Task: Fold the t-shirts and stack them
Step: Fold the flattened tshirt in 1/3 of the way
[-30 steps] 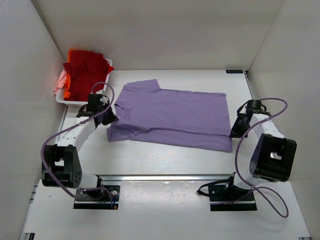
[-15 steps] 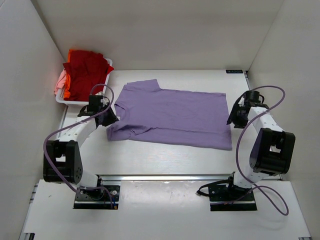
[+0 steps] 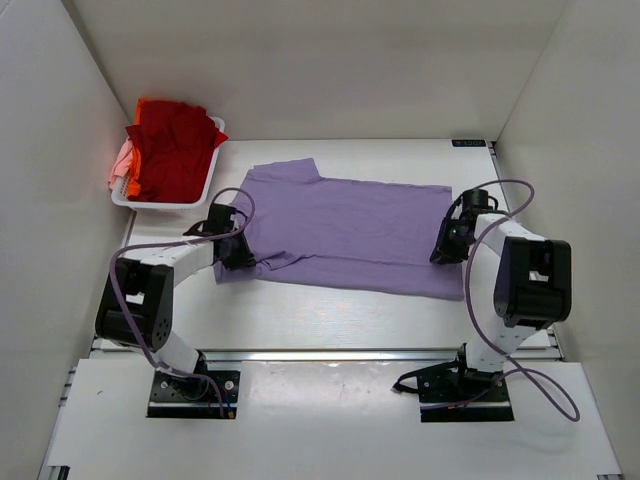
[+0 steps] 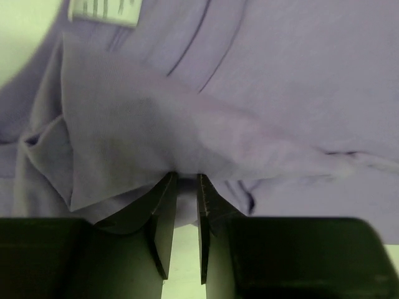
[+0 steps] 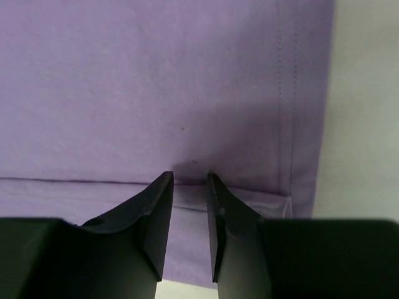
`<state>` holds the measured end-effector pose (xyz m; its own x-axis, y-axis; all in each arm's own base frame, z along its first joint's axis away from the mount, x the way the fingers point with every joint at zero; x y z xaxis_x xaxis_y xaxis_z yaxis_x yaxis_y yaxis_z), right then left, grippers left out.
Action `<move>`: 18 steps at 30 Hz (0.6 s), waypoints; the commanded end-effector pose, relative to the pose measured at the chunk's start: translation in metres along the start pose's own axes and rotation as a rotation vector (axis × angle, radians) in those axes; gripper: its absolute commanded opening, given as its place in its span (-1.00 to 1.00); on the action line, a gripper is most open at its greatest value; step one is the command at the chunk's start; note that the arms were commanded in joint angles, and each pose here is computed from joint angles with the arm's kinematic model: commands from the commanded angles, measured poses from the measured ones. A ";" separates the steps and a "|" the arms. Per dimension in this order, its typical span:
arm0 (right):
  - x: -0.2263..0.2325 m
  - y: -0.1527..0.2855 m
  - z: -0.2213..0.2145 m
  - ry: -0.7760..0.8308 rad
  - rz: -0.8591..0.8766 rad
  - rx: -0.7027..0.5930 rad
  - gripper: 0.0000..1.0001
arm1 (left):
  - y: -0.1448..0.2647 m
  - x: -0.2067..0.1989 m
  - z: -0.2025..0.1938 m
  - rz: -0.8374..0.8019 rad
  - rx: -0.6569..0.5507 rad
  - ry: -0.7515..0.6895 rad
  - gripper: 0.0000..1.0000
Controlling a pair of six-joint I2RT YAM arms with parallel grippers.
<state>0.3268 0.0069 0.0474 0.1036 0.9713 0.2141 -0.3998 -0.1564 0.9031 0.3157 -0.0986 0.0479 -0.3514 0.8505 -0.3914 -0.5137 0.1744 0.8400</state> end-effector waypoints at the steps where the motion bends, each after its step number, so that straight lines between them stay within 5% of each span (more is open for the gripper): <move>1: -0.002 -0.008 0.002 -0.004 0.013 0.017 -0.49 | -0.005 0.017 -0.018 0.069 0.050 0.016 -0.40; 18: -0.039 -0.014 0.011 0.008 -0.058 0.104 -0.51 | 0.015 0.044 -0.071 0.102 0.124 -0.011 -0.54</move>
<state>0.3460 -0.0206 0.0388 0.1315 0.9647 0.2281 -0.3417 -0.1719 0.9240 0.2701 -0.1051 0.0310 -0.3528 0.8559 -0.3782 -0.4716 0.1864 0.8619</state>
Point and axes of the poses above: each gripper's point midway between its finger pads, its own y axis back along the fingers, its own x axis along the line the jaws close on, z = x × y, the point moved 2 cm from there along y, back along the fingers, and after that the axes turned 8 degrees about y, right-handed, at the moved point
